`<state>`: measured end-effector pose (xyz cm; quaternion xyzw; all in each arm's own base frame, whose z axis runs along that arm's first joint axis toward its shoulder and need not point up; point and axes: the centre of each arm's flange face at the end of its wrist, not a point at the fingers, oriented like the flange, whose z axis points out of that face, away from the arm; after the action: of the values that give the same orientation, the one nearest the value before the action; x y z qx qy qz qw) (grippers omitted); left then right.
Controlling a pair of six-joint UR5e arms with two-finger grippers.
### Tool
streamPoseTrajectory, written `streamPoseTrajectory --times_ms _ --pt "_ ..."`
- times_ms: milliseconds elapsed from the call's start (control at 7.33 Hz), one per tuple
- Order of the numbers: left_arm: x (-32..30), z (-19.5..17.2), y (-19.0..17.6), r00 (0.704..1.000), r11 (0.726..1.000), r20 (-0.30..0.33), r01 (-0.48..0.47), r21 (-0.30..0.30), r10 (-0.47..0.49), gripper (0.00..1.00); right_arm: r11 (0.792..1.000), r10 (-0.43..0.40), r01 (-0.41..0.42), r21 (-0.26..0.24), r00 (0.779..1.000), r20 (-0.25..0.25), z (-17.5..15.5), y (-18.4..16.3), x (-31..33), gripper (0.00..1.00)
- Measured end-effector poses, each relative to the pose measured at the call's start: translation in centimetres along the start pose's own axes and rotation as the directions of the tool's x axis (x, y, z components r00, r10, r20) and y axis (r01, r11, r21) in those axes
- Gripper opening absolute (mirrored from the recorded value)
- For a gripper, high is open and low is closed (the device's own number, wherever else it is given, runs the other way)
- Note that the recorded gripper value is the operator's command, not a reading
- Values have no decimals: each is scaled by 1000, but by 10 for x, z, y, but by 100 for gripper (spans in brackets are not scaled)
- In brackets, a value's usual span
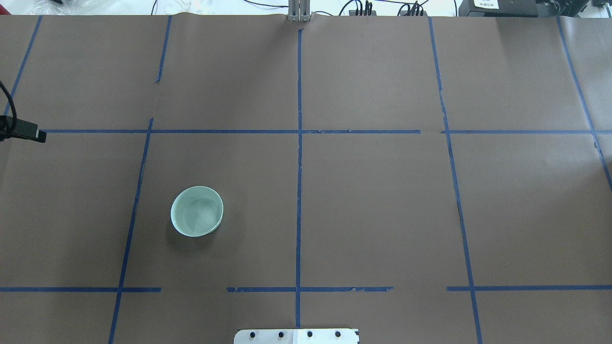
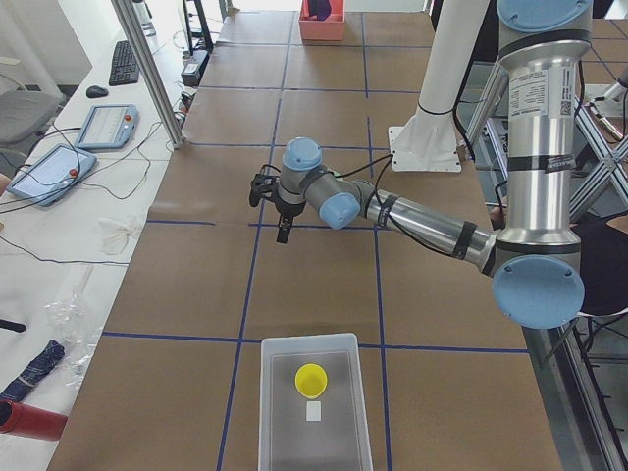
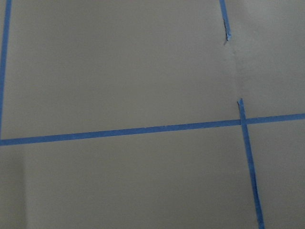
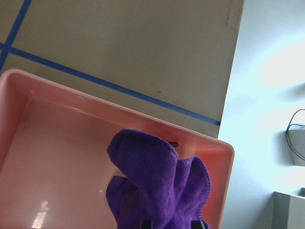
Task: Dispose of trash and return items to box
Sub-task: 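Move the left gripper to the pale green bowl and grasp its rim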
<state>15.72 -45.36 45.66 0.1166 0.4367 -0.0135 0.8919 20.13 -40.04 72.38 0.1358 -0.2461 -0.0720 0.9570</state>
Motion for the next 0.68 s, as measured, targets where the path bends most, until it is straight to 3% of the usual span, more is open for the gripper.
streamPoseTrajectory --times_ms 273,409,682 --pt "42 24 16 998 998 -23 52 -31 -53 100 987 163 -161 -25 978 128 -31 -23 -33 100" --pt "65 38 27 996 996 -33 82 -43 -84 100 982 187 -182 -47 969 160 -57 -40 -62 100" --pt "124 70 49 986 986 -58 151 -67 -155 98 990 137 -127 -65 972 190 -85 -63 -116 100"
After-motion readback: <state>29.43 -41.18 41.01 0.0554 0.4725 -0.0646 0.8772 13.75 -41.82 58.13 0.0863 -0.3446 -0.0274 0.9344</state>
